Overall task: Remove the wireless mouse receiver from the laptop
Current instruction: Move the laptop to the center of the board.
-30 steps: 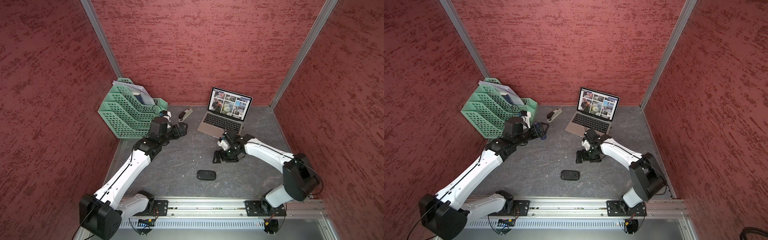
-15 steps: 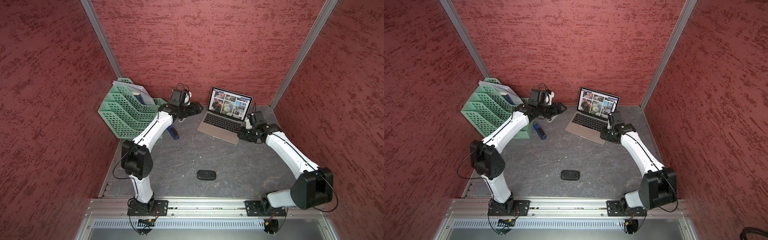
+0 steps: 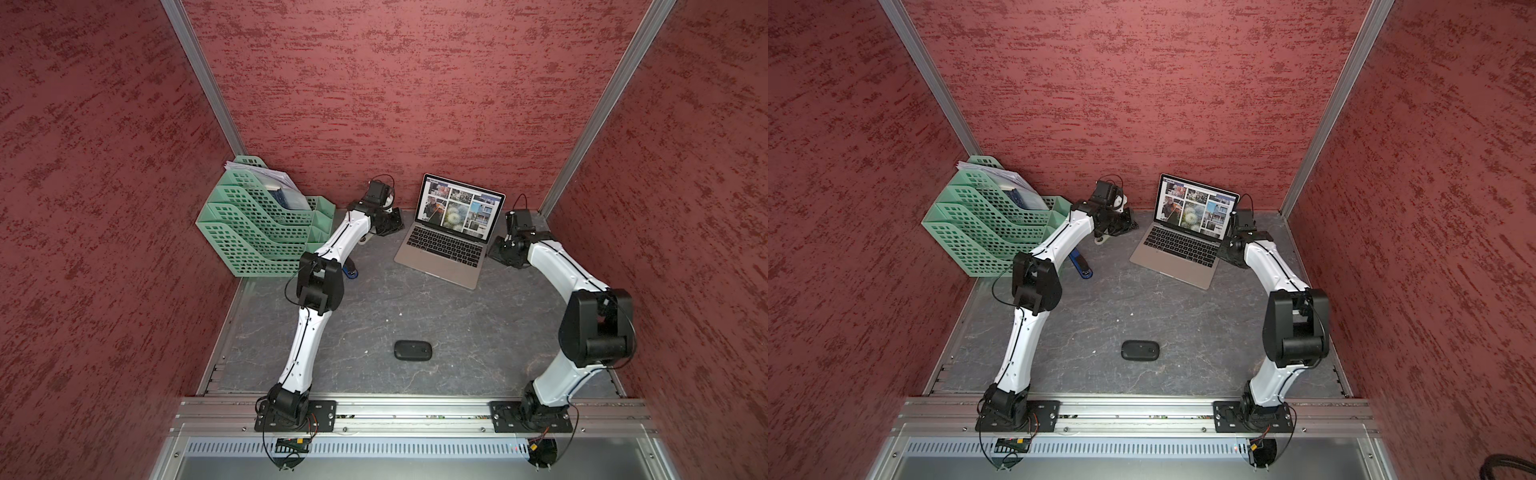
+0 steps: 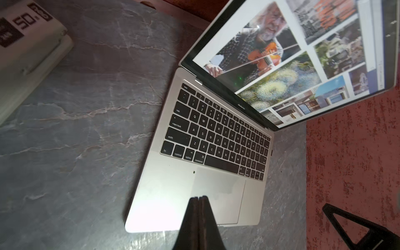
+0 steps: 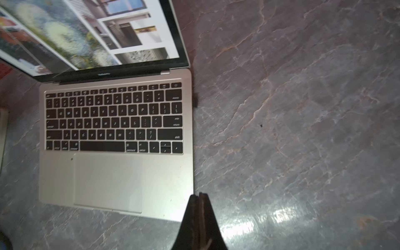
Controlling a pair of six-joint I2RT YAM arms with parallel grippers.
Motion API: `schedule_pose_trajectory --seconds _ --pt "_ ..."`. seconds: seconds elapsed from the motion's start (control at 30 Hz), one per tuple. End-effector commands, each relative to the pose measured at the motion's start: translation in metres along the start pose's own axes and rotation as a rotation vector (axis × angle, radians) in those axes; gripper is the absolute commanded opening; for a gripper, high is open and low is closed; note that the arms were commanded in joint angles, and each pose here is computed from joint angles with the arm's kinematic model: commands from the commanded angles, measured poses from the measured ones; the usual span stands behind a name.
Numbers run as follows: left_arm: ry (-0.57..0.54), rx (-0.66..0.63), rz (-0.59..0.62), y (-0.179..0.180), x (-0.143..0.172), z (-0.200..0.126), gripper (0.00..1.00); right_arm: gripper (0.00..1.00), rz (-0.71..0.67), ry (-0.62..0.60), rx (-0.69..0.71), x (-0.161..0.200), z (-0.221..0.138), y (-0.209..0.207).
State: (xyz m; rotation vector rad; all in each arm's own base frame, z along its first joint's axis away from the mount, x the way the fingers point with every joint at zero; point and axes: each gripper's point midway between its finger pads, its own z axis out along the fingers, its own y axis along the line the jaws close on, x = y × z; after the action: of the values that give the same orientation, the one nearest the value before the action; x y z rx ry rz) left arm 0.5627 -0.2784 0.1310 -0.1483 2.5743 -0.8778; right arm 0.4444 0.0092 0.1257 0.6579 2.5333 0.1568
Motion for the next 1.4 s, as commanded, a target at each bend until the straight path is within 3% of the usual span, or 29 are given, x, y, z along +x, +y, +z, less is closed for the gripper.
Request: schedule_pose_trajectory --seconds 0.0,0.2,0.47,0.67,0.93,1.37 --pt "-0.074 0.049 -0.066 0.003 -0.028 0.003 0.00 0.00 0.040 -0.069 0.010 -0.027 0.020 0.002" --pt "-0.087 0.035 -0.113 0.016 -0.028 0.031 0.00 0.00 0.107 -0.100 0.017 -0.053 0.061 -0.003" --pt "-0.022 -0.016 -0.094 0.017 0.004 0.055 0.00 0.00 0.201 -0.090 0.010 -0.077 0.092 -0.008" --pt "0.002 -0.147 -0.107 0.048 0.023 0.064 0.00 0.00 0.246 -0.067 0.011 -0.083 0.109 -0.013" --pt "-0.115 -0.367 -0.098 0.087 0.009 0.042 0.00 0.00 0.338 -0.011 -0.033 -0.086 0.136 -0.012" --pt "-0.025 -0.335 -0.101 0.087 0.037 0.069 0.00 0.00 0.428 0.048 -0.114 -0.082 0.162 -0.003"
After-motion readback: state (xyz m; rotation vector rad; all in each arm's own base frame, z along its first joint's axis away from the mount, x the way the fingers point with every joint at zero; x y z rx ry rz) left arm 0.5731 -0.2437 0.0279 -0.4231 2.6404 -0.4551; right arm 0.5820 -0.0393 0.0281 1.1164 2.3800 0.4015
